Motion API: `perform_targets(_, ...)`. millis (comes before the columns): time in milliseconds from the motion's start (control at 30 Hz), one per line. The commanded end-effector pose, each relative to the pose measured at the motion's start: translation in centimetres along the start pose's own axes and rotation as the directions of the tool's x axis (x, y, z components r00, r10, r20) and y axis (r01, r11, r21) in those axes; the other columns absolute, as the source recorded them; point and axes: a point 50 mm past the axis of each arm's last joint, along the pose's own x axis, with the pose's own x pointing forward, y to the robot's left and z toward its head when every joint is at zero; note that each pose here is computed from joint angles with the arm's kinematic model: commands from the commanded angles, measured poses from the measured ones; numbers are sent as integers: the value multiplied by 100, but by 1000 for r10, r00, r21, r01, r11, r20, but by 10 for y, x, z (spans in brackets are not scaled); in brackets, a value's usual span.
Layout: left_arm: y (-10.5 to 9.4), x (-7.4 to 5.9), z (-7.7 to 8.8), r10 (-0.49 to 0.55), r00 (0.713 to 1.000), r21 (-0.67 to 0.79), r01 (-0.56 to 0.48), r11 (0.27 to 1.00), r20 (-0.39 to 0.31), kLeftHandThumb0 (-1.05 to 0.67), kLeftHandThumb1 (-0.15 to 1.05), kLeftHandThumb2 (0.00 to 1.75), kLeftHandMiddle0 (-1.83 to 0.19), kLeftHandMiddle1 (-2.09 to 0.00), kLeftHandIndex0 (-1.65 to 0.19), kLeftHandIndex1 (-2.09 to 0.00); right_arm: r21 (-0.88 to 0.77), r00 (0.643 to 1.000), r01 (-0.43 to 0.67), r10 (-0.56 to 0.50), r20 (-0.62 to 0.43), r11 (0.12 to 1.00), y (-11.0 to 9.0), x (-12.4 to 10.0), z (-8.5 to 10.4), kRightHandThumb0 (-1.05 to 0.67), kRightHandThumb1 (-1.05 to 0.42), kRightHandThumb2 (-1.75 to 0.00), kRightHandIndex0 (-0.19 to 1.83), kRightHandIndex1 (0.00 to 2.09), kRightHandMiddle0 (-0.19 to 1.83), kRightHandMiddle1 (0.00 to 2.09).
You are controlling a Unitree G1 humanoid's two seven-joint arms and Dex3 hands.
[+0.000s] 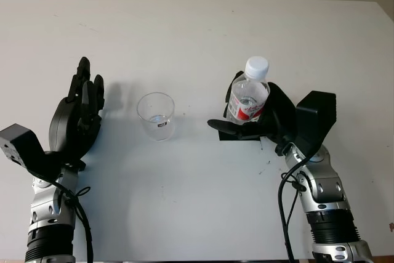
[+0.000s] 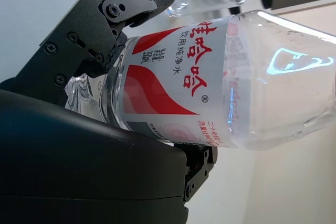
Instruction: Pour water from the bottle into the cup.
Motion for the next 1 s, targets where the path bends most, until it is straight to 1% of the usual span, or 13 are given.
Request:
perform_targets(0, 5, -6, -3, 12, 1000, 1, -12, 1000, -19, -76, 105, 56, 19, 0, 19, 0, -16, 1000, 4, -4, 18, 1000, 1, 1, 1, -38, -105, -50, 126, 209, 80, 209)
perform_targets(233, 7, -7, -3, 11, 1000, -4, -11, 1000, -17, -77, 105, 55, 19, 0, 19, 0, -98, 999, 32, -32, 4, 995, -3, 3, -5, -38, -105, -48, 120, 209, 73, 209)
perform_targets(333, 6, -7, -3, 14, 1000, -2, -14, 1000, -19, -76, 105, 55, 19, 0, 19, 0, -157, 1000, 30, -30, 1, 987, -5, 3, -9, -39, -105, -43, 106, 209, 59, 209)
perform_targets(400, 6, -7, -3, 14, 1000, -1, -14, 1000, -20, -76, 105, 56, 19, -1, 19, 0, -179, 999, 32, -32, 2, 983, -5, 2, -12, -42, -105, -34, 91, 209, 47, 209)
perform_targets(467, 6, -6, -3, 12, 1000, 1, -12, 1000, -18, -76, 105, 56, 19, -1, 19, 0, -189, 999, 51, -49, 17, 981, -5, 1, -16, -46, -105, -26, 68, 209, 31, 209)
perform_targets(500, 6, -6, -3, 12, 1000, 2, -12, 1000, -17, -76, 105, 55, 19, -1, 19, 0, -190, 998, 61, -57, 26, 980, -5, 1, -17, -48, -105, -19, 43, 209, 20, 209)
perform_targets(567, 6, -6, -3, 13, 1000, -1, -13, 1000, -18, -77, 105, 55, 19, -2, 19, 0, -191, 996, 77, -69, 48, 979, -4, 0, -21, -50, -104, -12, 23, 209, 9, 209)
perform_targets(633, 7, -7, -3, 9, 1000, -7, -9, 1000, -18, -76, 105, 55, 19, -1, 19, 0, -170, 997, 67, -59, 53, 983, -5, -3, -27, -50, -101, -7, -7, 209, -12, 206)
perform_targets(667, 7, -7, -3, 10, 1000, -6, -10, 1000, -18, -76, 105, 55, 19, -1, 19, 0, -156, 997, 60, -53, 48, 986, -5, -4, -30, -51, -100, -6, -13, 208, -15, 201)
perform_targets(733, 7, -7, -3, 11, 1000, -1, -11, 1000, -18, -76, 105, 57, 19, -1, 19, 0, -133, 998, 51, -46, 35, 990, -6, -7, -36, -53, -98, -5, -18, 191, -18, 180)
perform_targets(767, 7, -8, -3, 12, 1000, -2, -12, 1000, -18, -76, 105, 57, 19, -1, 19, 0, -123, 999, 46, -43, 28, 991, -6, -9, -39, -55, -97, -5, -19, 186, -19, 172)
perform_targets(833, 7, -8, -3, 14, 1000, 2, -14, 1000, -20, -76, 105, 56, 19, -1, 19, 0, -115, 999, 41, -40, 17, 993, -5, -11, -42, -57, -97, -5, -19, 181, -19, 160)
perform_targets(967, 7, -7, -2, 11, 1000, 6, -11, 1000, -19, -76, 105, 56, 19, 0, 19, 0, -65, 999, 43, -44, -1, 997, -1, -17, -50, -57, -97, -5, -19, 173, -19, 153)
